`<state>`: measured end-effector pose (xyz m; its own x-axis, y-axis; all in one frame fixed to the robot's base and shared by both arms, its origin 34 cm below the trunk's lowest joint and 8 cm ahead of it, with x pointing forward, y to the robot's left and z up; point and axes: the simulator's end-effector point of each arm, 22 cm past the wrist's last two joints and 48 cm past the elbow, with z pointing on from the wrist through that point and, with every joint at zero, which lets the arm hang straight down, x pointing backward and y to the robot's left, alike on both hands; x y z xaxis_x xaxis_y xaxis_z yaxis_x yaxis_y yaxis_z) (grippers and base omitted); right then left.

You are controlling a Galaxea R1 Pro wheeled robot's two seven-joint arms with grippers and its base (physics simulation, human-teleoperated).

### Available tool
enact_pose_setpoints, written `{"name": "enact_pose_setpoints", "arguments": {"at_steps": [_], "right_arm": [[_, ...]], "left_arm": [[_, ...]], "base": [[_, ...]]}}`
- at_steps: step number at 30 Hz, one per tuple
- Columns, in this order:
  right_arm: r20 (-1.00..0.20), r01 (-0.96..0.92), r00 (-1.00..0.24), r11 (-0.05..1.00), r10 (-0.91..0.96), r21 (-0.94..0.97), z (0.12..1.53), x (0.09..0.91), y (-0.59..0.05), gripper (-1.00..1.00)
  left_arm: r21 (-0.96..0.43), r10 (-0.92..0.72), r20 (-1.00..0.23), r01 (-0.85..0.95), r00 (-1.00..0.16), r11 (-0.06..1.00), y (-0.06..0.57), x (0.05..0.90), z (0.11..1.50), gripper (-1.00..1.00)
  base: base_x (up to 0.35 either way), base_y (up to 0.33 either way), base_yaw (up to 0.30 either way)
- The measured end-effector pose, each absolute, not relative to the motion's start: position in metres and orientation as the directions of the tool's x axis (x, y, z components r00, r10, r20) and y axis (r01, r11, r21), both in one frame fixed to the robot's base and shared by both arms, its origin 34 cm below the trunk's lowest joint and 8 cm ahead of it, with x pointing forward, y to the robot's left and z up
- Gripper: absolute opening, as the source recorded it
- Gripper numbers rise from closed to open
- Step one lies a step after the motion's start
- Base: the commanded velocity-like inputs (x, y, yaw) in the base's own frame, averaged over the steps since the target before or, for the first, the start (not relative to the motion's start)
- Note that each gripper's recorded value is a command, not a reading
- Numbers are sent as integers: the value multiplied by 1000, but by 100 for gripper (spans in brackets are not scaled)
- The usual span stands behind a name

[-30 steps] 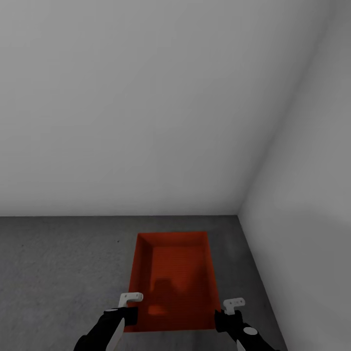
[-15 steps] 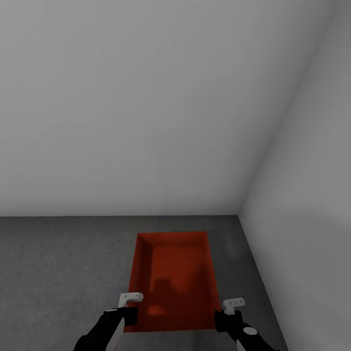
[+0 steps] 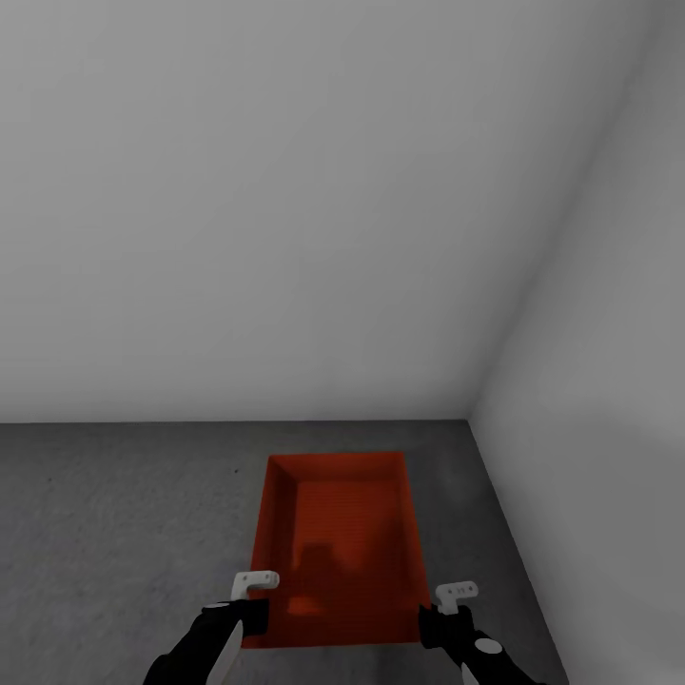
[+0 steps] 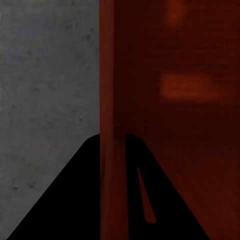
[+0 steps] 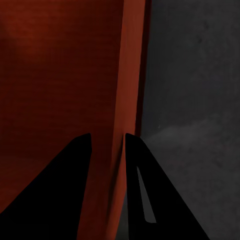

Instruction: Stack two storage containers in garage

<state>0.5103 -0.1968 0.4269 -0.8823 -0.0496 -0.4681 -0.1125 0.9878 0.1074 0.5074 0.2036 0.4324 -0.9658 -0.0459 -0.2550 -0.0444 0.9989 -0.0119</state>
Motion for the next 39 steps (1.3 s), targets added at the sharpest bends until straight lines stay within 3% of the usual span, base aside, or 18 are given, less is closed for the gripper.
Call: {"name": "enact_pose_setpoints", "arguments": {"at_steps": [39], "right_arm": [[-468,-113,-882,988,-50,107,425,510,-197,-100]], "left_arm": [[-12,-45,-255,-44,-966,999,203,507,431,-100]], "base": [[0,0,0]]}}
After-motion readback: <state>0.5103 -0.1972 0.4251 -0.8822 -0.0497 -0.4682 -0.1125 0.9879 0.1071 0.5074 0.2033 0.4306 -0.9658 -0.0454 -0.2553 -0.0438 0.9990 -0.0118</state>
